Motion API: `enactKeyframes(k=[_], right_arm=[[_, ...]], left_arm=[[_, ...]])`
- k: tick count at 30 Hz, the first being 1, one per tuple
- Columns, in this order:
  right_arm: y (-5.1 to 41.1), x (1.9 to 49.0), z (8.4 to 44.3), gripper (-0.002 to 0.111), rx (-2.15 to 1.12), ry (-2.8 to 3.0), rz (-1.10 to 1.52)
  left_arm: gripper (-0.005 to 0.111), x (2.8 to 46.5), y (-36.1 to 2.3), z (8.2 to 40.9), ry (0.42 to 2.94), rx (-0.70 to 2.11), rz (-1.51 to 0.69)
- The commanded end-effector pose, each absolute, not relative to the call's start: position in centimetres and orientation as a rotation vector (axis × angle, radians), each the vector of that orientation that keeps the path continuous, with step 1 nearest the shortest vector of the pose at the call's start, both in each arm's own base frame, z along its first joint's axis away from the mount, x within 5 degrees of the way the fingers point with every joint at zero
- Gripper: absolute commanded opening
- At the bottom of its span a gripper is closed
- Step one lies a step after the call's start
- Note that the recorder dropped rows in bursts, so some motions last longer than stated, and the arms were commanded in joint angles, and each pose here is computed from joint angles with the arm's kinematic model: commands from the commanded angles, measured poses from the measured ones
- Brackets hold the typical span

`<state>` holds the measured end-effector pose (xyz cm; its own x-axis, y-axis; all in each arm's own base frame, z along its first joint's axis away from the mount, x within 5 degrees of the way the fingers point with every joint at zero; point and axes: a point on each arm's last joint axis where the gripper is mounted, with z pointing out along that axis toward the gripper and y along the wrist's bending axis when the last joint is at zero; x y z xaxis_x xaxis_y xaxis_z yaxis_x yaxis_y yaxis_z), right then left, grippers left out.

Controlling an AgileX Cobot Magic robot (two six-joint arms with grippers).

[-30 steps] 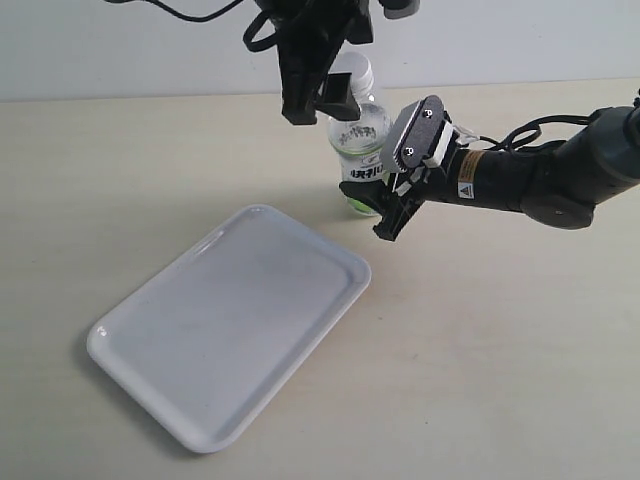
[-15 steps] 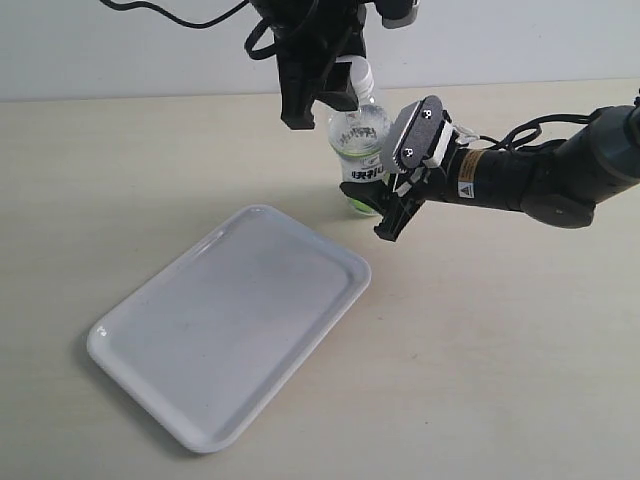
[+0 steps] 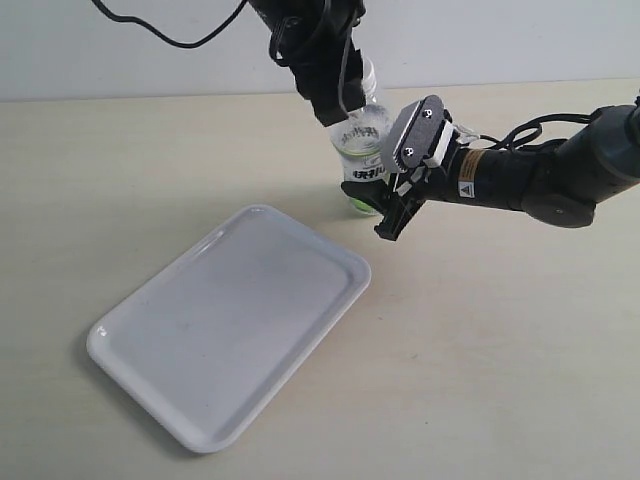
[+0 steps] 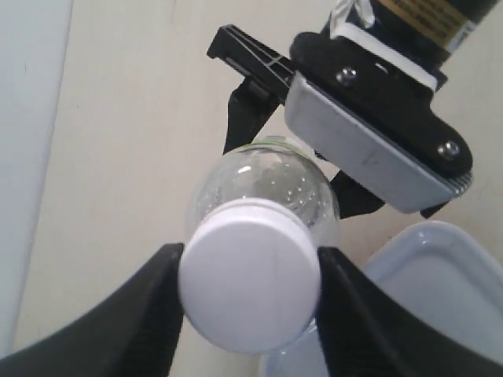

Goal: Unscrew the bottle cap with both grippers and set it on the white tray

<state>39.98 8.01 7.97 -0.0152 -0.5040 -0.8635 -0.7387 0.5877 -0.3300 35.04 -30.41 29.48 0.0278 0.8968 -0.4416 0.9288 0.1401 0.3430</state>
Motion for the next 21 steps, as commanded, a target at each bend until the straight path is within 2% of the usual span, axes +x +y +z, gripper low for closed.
enactKeyframes(k=[1, 9, 21], right_arm=[[7.77, 40.07, 8.07, 0.0, -1.04, 1.689, 0.238], [7.7, 40.14, 8.09, 0.0, -1.025, 1.694, 0.234], [7.63, 40.14, 7.98, 0.0, -1.029, 1.707, 0.227]], left_arm=[[0.0, 34.77, -30.47, 29.88, 2.035, 1.537, -0.182], [0.0, 34.33, -30.85, 29.91, 2.235, 1.283, -0.366], [0.0, 34.42, -30.77, 30.11, 2.22, 1.278, -0.35]])
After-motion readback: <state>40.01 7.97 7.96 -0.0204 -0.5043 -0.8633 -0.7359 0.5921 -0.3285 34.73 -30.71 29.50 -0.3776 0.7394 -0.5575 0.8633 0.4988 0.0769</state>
